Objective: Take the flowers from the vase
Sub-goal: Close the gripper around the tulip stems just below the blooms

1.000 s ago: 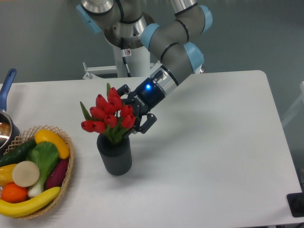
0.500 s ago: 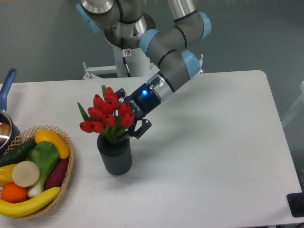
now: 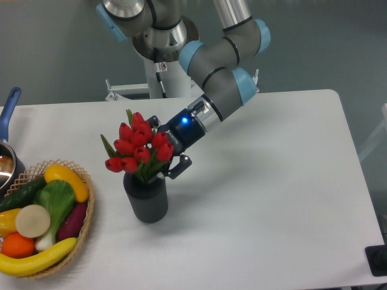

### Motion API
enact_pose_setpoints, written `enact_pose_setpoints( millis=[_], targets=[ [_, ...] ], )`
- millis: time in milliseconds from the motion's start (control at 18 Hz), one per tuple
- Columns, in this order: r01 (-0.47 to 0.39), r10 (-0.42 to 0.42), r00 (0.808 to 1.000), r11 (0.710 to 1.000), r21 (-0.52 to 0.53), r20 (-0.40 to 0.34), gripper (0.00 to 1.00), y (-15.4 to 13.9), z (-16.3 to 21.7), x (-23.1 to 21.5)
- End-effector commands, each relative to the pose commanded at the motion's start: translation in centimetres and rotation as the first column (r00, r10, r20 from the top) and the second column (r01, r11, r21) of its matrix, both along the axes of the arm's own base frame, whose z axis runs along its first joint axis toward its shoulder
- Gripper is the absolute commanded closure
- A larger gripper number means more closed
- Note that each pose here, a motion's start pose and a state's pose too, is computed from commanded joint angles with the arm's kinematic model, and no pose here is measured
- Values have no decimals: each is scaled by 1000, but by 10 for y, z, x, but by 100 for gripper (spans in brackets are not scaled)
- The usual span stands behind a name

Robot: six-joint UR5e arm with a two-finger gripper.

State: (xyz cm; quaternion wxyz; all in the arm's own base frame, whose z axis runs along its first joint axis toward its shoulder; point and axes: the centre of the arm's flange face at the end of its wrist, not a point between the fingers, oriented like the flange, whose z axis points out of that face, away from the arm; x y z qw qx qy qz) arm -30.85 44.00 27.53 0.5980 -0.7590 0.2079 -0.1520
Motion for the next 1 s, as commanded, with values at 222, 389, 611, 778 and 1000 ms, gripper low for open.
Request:
enact_pose_setpoints(
  millis=[222, 389, 611, 778, 1000],
  targets=[
    [-6, 6, 1000, 1000, 1, -1, 51, -2, 1, -3],
    [-11, 11, 1000, 1000, 3, -2, 54, -3, 2, -5],
    [-27, 25, 998, 999, 32, 52, 54, -3, 16, -8],
    [-39, 36, 997, 999, 30, 75, 54, -2, 40, -7],
    [-54, 52, 995, 998, 24, 88, 54, -4, 64, -7]
  ],
)
